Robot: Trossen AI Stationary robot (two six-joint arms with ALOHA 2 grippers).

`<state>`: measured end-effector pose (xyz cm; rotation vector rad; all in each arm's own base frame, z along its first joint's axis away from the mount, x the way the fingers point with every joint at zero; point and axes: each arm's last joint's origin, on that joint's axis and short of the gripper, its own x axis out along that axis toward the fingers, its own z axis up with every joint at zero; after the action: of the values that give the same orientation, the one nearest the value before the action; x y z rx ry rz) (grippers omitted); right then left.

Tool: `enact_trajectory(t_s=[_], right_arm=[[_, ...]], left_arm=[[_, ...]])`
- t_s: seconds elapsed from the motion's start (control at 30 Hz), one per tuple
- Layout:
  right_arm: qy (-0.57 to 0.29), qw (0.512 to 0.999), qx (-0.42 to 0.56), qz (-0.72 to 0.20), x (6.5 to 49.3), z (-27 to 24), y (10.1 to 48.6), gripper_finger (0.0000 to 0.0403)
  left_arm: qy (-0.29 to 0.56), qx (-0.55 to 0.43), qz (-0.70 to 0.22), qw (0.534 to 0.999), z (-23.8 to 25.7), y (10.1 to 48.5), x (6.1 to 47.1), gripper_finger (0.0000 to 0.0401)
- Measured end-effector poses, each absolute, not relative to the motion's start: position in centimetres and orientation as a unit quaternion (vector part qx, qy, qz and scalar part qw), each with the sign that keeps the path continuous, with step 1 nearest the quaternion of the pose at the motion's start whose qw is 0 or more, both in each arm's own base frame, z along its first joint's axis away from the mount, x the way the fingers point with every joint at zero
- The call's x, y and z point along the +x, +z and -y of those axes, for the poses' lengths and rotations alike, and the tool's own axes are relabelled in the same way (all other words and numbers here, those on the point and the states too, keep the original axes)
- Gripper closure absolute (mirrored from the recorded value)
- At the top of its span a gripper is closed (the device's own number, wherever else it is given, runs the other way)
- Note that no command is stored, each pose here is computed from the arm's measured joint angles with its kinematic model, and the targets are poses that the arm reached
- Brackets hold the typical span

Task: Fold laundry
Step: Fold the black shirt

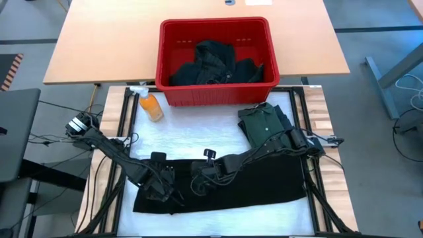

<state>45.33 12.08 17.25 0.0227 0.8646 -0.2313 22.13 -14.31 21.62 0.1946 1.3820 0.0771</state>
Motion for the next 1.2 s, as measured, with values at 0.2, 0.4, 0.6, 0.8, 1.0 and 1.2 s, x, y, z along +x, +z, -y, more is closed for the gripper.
enact_trajectory(t_s=[0.2, 0.4, 0.6, 0.8, 1.0, 1.2], right_arm=[[-0.152, 0.888, -0.017, -0.434, 45.0, -11.1, 17.0, 0.0317], [-0.154, 0.887, -0.017, -0.435, 45.2, -10.6, 17.2, 0.0282], [-0.144, 0.884, 0.008, -0.444, 45.2, -10.3, 17.1, 0.0235], [-0.147, 0.889, 0.008, -0.433, 44.7, -10.5, 18.7, 0.0197], [-0.129, 0.900, 0.006, -0.417, 43.9, -12.0, 20.6, 0.0193], [-0.100, 0.906, -0.003, -0.412, 43.0, -14.8, 20.2, 0.0201]], left_arm=[[0.098, 0.109, -0.656, 0.741, 13.3, 21.7, 21.4, 0.0288], [0.099, 0.107, -0.661, 0.736, 13.8, 21.9, 20.6, 0.0263], [0.122, 0.090, -0.642, 0.752, 14.7, 21.1, 19.8, 0.0262], [0.163, 0.096, -0.650, 0.736, 14.8, 19.0, 17.6, 0.0262], [0.219, 0.061, -0.535, 0.814, 14.9, 22.5, 13.7, 0.0262], [0.090, -0.091, -0.442, 0.888, 16.4, 22.2, 11.3, 0.0262]])
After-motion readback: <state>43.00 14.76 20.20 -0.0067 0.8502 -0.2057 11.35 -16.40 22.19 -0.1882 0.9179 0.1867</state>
